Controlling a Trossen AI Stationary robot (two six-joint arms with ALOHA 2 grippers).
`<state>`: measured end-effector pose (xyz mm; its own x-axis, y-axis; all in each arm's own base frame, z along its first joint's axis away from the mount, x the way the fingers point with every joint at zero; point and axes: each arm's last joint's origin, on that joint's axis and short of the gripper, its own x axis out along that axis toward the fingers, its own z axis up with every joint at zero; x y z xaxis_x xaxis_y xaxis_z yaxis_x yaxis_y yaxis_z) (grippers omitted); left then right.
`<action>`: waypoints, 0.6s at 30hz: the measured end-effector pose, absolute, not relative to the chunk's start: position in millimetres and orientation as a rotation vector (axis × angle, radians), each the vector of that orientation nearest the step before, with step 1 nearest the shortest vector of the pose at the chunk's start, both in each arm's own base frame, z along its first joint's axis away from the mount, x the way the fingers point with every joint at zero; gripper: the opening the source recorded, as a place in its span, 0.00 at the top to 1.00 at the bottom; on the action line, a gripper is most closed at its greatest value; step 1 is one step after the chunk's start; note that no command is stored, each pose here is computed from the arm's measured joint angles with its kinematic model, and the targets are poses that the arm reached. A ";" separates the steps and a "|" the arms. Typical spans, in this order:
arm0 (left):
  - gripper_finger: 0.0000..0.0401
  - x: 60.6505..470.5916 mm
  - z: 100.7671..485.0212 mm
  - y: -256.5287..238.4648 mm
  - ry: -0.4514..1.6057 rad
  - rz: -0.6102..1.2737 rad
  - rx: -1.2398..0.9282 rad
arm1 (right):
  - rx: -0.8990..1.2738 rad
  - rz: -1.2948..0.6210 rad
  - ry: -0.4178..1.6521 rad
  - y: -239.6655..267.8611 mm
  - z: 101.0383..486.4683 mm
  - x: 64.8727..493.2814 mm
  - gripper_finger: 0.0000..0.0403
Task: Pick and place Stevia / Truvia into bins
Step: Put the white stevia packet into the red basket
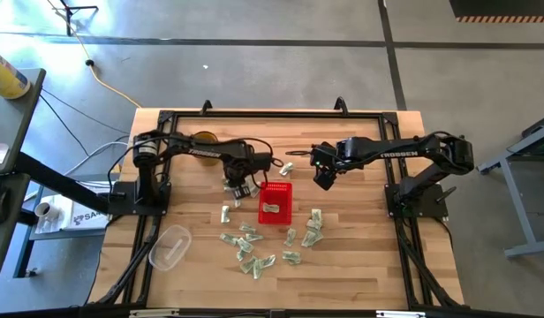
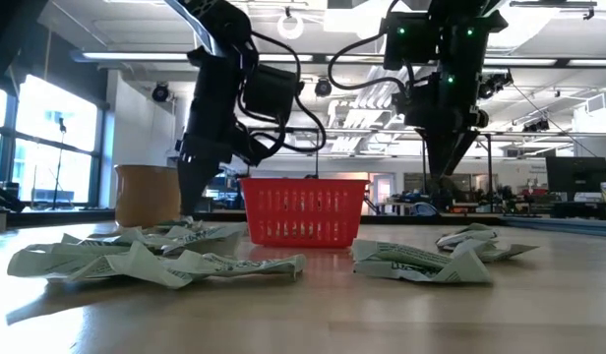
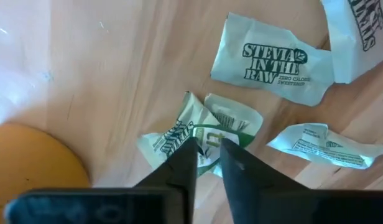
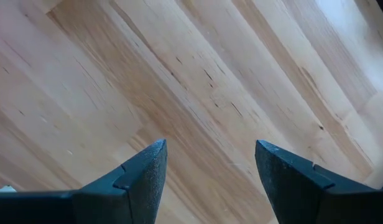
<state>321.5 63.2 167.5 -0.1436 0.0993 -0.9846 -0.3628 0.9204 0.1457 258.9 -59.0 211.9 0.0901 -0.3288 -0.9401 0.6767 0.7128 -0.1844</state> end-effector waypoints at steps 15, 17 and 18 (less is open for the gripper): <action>0.34 316.4 157.2 46.2 1.723 0.255 -0.126 | 0.339 -0.763 1.249 -59.3 212.3 261.5 0.41; 0.38 312.0 152.2 45.5 1.746 0.238 -0.112 | 0.340 -0.763 1.249 -59.4 212.3 261.4 0.41; 0.41 309.8 150.0 45.2 1.759 0.229 -0.105 | 0.340 -0.764 1.249 -59.4 212.3 261.4 0.41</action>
<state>309.8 45.2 150.0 -0.2007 0.0556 -0.9781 -0.1965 0.9758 0.0958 261.4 -59.4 212.3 0.1157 -0.3318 -0.9362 0.6824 0.7114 -0.1678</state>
